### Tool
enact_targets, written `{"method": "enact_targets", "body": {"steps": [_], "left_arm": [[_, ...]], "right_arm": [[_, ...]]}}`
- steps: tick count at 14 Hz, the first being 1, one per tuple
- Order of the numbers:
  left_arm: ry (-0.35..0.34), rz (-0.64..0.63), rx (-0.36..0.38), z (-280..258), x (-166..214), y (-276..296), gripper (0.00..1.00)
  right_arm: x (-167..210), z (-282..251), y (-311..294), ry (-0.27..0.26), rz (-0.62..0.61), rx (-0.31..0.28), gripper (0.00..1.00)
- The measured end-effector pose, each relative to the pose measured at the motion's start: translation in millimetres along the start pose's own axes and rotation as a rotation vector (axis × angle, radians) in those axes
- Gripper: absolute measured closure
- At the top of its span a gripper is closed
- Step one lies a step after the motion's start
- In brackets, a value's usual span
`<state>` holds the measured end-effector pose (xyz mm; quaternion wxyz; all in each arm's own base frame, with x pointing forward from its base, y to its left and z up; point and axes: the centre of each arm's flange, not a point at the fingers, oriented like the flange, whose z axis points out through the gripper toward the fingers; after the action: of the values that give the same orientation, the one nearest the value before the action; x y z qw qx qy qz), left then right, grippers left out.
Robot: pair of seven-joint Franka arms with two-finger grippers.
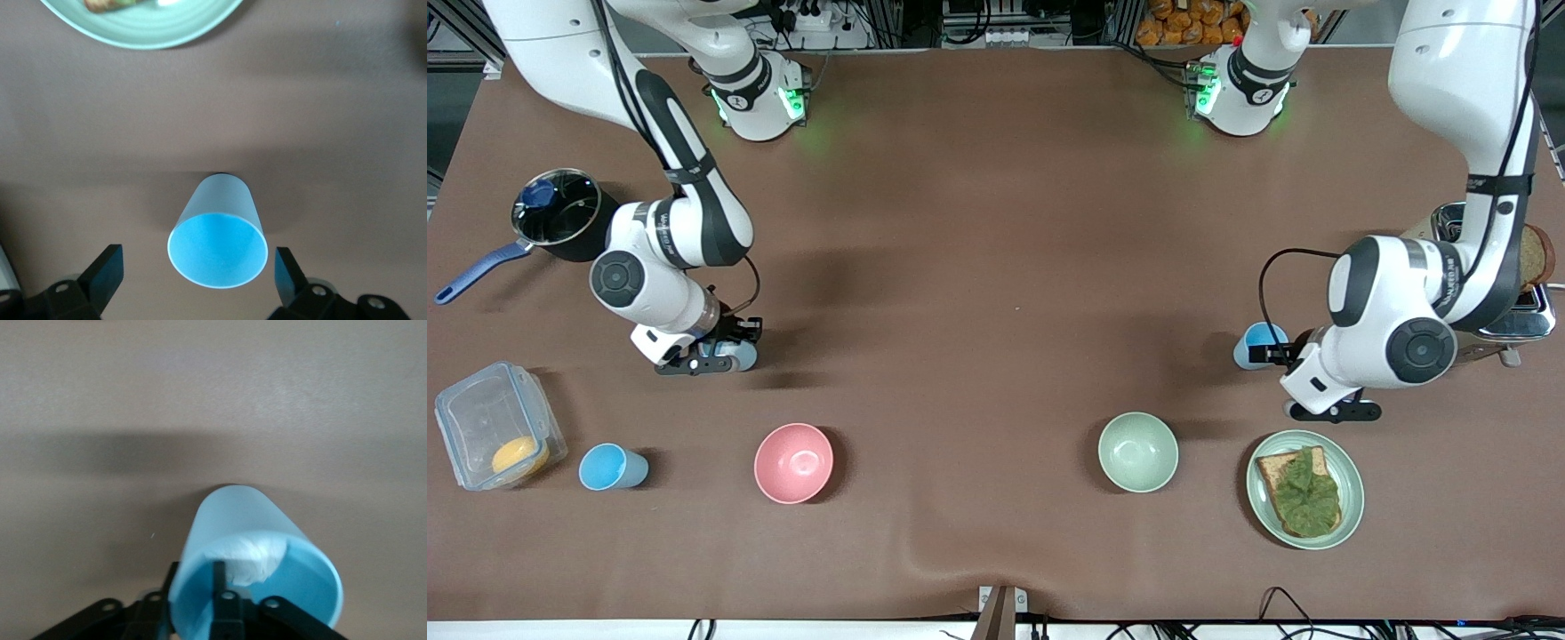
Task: Stack blue cups with both arms
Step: 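Close the right gripper and the left gripper around the blue cups, then carry the blue cup with the right gripper to the table middle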
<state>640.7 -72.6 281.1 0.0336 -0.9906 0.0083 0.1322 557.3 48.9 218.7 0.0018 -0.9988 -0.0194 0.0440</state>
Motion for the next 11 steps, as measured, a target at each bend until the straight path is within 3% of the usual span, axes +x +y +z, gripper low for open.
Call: {"method": "enact_targets", "body": {"steps": [2, 5, 8, 11], "left_arm": [[-0.011, -0.004, 0.002, 6.0, 0.1, -2.9, 0.0], [-0.018, -0.017, 0.002, 9.2, -0.1, -11.6, 0.0], [-0.063, -0.001, 0.038, 33.8, -6.8, -12.6, 0.0], [-0.087, 0.009, 0.068, 50.2, -7.9, -7.9, 0.0]], "right_arm": [[6.2, -10.5, -4.6, -0.027, -0.007, 0.001, 0.96], [26.8, -58.7, -36.3, -0.091, -0.046, -0.002, 0.96], [32.6, -100.2, -108.6, -0.09, -0.015, -0.016, 0.96], [9.0, -102.9, -212.0, -0.085, 0.011, -0.011, 0.96]]}}
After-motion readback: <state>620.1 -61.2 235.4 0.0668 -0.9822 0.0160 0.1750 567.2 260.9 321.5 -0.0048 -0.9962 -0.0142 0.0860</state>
